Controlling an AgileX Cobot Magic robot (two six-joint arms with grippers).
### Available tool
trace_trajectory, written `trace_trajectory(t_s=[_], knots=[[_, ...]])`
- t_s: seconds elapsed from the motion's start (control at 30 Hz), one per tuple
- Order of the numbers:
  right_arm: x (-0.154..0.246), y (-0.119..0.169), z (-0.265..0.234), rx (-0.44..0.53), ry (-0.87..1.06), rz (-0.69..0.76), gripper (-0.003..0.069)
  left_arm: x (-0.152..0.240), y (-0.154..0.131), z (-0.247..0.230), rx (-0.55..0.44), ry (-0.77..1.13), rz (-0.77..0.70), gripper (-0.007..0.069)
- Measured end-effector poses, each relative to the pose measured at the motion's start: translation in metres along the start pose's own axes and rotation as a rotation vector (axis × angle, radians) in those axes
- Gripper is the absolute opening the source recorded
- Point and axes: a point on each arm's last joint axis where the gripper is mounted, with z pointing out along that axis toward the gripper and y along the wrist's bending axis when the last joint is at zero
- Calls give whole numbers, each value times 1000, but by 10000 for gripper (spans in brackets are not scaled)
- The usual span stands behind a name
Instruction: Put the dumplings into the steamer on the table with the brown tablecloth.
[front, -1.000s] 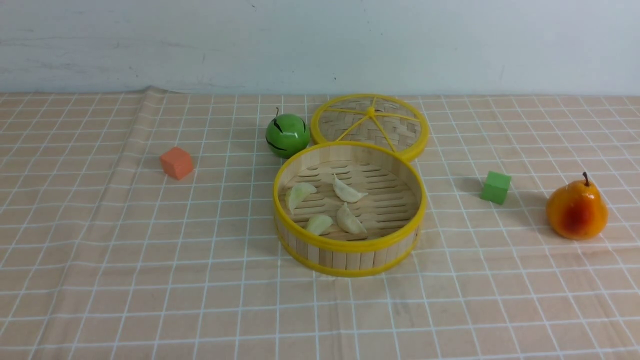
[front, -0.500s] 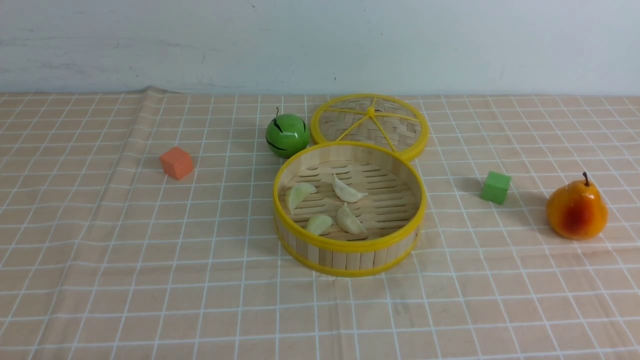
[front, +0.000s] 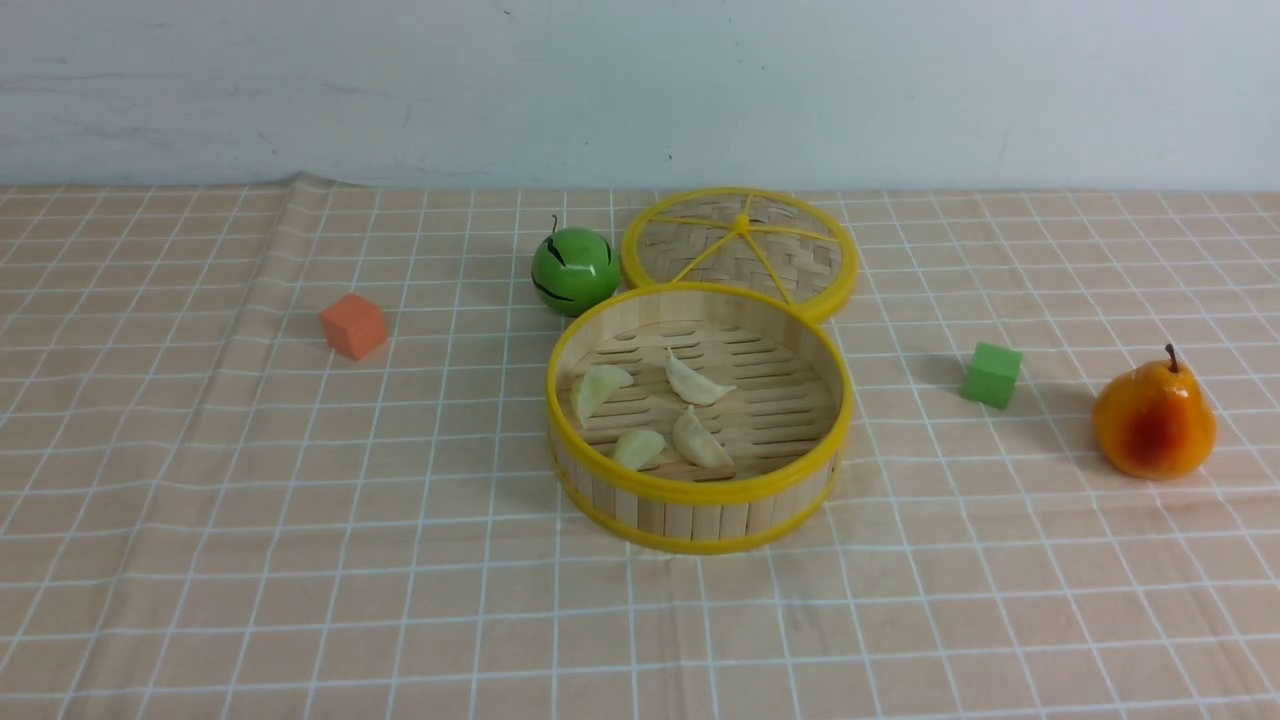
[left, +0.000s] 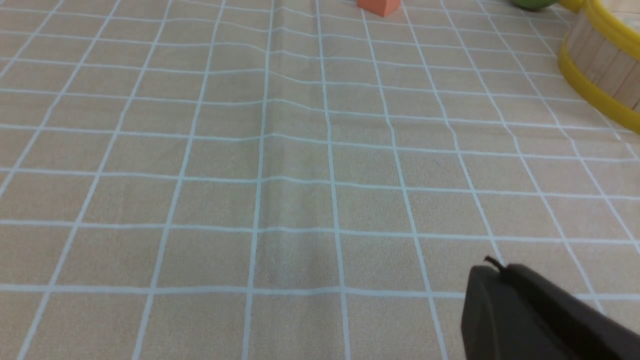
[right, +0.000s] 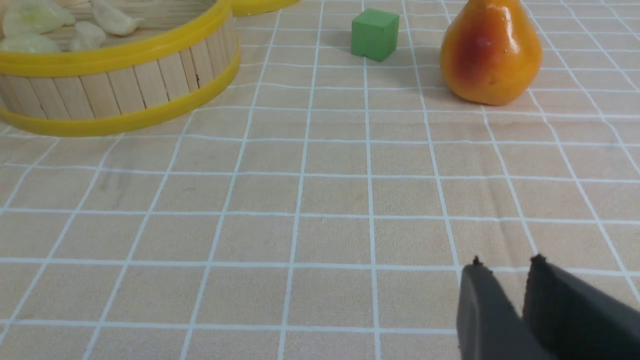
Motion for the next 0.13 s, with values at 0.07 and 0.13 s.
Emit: trace_trajectory(t_s=[0.07, 0.13], knots=[[0, 0, 0, 0, 0, 0, 140, 0, 0, 0, 0, 0, 0, -13], [0, 0, 0, 0, 0, 0, 142, 0, 0, 0, 0, 0, 0, -11]])
